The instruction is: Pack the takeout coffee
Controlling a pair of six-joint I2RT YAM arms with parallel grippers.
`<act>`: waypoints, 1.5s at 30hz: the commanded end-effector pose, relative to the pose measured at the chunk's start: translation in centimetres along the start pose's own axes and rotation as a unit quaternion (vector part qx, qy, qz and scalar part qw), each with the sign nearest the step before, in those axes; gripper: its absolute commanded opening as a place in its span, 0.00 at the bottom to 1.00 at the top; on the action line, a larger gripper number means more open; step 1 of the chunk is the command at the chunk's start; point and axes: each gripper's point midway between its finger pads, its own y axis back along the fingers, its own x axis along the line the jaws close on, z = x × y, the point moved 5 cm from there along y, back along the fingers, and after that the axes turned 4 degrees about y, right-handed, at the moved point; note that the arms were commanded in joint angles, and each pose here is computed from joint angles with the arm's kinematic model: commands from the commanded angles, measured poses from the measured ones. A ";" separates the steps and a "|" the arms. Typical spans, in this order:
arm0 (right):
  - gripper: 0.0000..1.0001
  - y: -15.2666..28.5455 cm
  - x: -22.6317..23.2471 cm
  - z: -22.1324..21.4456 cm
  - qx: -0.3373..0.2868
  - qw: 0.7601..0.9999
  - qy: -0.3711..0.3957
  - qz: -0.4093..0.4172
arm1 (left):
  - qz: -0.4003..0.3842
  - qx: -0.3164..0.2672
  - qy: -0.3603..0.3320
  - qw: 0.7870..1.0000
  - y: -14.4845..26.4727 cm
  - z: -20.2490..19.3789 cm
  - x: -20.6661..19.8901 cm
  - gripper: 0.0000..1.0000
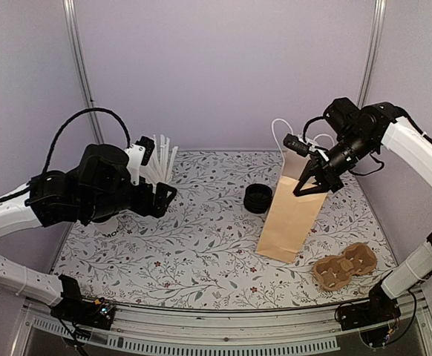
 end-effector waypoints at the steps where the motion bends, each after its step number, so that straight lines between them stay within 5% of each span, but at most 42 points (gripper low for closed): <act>1: 0.02 -1.0 1.4 1.2 -0.016 0.998 0.010 0.052 | 0.013 -0.004 0.015 1.000 0.7 0.7 0.7 0.97; 15: 0.06 -6.9 2.1 7.9 -0.035 0.994 0.054 0.088 | 0.019 0.005 0.015 1.000 0.3 1.5 0.1 0.98; 20: 0.32 -8.2 1.6 10.0 -0.033 0.993 0.058 0.102 | 0.016 0.021 0.026 0.999 -0.1 0.9 0.0 0.97; 31: 0.44 1.5 3.0 11.4 -0.116 0.984 0.137 -0.003 | -0.094 0.038 0.047 0.994 -0.4 1.4 -4.9 0.95; 39: 0.44 9.1 -3.7 3.7 -0.127 0.979 0.021 -0.155 | -0.112 0.037 0.060 0.991 -2.2 3.1 -8.8 0.93; 45: 0.47 6.5 -6.1 -9.1 0.011 0.976 -0.080 -0.201 | -0.104 0.036 0.036 0.993 -3.4 2.4 -9.4 0.92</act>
